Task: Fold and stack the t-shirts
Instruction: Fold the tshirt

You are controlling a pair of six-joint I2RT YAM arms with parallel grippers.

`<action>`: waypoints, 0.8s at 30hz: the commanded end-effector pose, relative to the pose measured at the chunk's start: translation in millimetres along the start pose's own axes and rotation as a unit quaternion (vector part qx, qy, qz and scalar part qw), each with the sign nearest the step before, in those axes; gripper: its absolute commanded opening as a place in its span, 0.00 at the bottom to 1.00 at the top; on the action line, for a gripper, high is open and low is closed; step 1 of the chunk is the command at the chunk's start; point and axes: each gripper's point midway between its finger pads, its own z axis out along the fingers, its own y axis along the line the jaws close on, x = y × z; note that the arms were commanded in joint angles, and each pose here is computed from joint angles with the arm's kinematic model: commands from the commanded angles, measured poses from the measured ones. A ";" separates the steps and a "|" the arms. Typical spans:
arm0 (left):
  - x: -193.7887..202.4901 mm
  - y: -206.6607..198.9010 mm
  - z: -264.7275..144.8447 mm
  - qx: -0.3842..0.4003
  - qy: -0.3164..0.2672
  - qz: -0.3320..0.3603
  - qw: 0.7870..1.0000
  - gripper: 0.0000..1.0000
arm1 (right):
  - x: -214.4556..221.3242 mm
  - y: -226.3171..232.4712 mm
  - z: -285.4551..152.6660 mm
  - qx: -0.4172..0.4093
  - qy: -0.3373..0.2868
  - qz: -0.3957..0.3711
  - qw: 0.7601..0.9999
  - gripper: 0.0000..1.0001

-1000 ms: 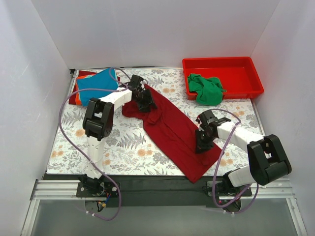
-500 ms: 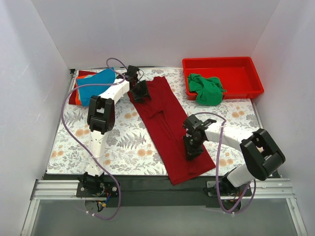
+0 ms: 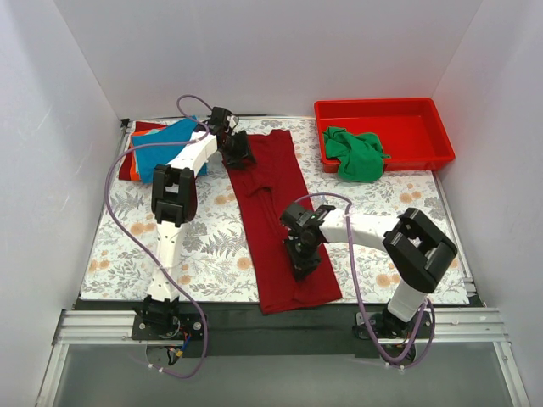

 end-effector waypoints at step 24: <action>-76.5 20.5 36.3 0.052 -0.114 0.065 0.990 0.53 | -62.4 81.6 -2.5 -0.045 -0.041 -0.025 0.998 0.33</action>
